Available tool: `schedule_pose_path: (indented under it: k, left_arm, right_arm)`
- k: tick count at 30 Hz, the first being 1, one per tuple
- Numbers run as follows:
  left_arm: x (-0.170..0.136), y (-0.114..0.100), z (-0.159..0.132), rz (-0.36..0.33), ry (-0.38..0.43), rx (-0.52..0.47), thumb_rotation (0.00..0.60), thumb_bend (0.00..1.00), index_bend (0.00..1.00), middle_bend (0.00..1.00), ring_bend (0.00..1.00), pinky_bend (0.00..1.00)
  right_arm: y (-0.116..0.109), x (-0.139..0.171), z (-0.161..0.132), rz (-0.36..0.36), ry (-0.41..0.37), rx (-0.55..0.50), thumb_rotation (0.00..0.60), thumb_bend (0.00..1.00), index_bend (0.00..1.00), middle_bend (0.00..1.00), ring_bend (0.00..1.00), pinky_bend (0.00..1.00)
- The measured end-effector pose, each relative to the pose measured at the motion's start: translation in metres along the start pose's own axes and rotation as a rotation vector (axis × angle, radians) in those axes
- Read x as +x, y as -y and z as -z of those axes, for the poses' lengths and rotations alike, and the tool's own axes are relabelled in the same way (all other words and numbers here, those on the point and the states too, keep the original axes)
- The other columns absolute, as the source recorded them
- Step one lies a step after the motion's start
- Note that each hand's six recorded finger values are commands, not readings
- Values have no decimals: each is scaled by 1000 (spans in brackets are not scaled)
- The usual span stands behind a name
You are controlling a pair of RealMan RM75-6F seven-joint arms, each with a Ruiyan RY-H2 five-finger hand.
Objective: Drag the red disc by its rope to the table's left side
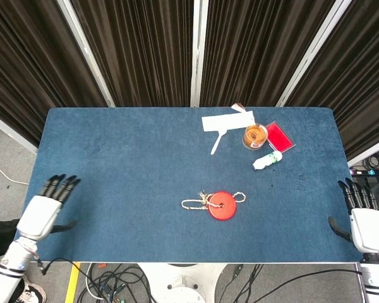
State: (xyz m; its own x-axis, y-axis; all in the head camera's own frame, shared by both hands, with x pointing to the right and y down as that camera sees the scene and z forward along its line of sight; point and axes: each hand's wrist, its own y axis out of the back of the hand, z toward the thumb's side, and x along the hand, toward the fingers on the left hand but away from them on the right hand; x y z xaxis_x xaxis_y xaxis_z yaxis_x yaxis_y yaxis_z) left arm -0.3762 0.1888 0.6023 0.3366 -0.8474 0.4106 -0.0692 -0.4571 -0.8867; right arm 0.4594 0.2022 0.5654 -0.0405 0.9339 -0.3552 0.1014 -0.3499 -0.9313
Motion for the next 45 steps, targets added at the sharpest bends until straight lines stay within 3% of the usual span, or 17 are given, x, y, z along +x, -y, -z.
schedule_pose_path:
  k: [6, 16, 19, 28, 40, 45]
  left_arm:
    - [28, 13, -48, 60, 192, 7, 600, 96, 39, 62, 0, 81]
    - [96, 48, -152, 227, 542, 45, 600, 107, 41, 79, 0, 84]
    - [112, 62, -176, 268, 600, 57, 600, 111, 41, 81, 0, 85]
    - [142, 89, -206, 337, 653, 60, 600, 122, 41, 82, 0, 85]
    - [161, 111, -212, 413, 649, 88, 600, 146, 41, 129, 0, 85]
    - [166, 110, -207, 425, 638, 105, 600, 159, 41, 283, 0, 85]
  right_arm:
    - [-3, -1, 6, 3, 18, 3, 600, 212, 0, 33, 0, 0]
    - [-6, 1, 13, 24, 35, 4, 600, 212, 0, 37, 0, 0]
    - [-8, 0, 15, 27, 39, 3, 600, 213, 0, 37, 0, 0]
    - [-5, 0, 20, 17, 54, 0, 600, 213, 0, 41, 0, 0]
    - [-6, 0, 26, 18, 65, -8, 600, 212, 0, 42, 0, 0]
    - [-4, 1, 28, 14, 71, -10, 600, 212, 0, 42, 0, 0]
